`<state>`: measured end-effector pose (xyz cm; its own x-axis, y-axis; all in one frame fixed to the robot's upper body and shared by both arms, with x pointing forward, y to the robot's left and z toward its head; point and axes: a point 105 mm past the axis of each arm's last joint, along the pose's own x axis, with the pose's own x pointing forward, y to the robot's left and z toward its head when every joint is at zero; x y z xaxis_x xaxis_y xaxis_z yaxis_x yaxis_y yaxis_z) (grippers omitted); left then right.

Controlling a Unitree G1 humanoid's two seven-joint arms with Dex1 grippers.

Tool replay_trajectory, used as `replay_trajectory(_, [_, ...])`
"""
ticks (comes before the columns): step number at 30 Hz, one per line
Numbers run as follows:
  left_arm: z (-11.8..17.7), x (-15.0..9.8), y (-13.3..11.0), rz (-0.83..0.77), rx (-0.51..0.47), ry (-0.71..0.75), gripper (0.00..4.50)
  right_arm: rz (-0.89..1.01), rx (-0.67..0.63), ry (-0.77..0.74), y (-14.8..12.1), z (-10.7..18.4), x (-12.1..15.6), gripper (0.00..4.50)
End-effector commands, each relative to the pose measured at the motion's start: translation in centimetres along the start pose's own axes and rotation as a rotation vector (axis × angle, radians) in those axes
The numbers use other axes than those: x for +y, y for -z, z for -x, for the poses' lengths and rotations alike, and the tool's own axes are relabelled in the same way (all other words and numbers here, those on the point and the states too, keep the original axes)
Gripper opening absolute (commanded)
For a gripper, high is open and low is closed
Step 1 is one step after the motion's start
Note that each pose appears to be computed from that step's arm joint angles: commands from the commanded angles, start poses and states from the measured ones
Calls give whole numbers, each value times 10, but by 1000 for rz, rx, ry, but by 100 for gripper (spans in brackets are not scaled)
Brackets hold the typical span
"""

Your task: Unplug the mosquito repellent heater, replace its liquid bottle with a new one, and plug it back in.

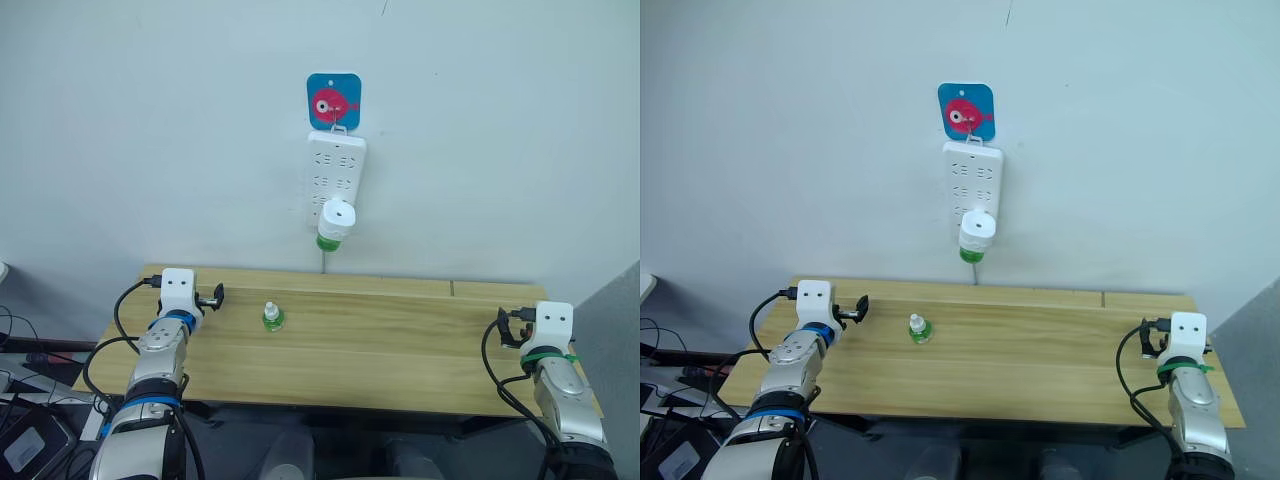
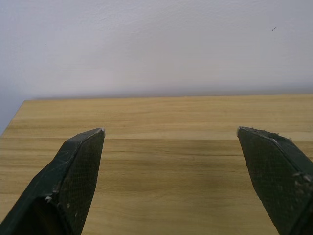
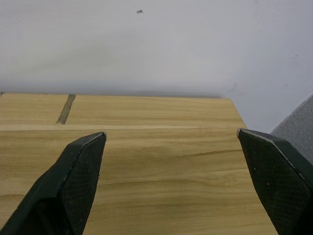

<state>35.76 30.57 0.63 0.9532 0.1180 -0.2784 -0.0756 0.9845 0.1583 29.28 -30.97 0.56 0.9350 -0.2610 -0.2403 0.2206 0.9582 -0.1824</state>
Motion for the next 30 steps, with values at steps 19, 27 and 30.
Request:
replay_trajectory(19, [2, 19, -16, 48, -57, -24, 450, -7, -98, -31, -31, -2, -3, 448])
replay_trajectory(27, [8, 23, -44, 125, -162, 87, 450, -44, -150, -111, -48, 4, 9, 448])
replay_trajectory(30, [21, 8, -86, 162, -285, 292, 450, -115, -223, -285, -72, 17, 33, 448])
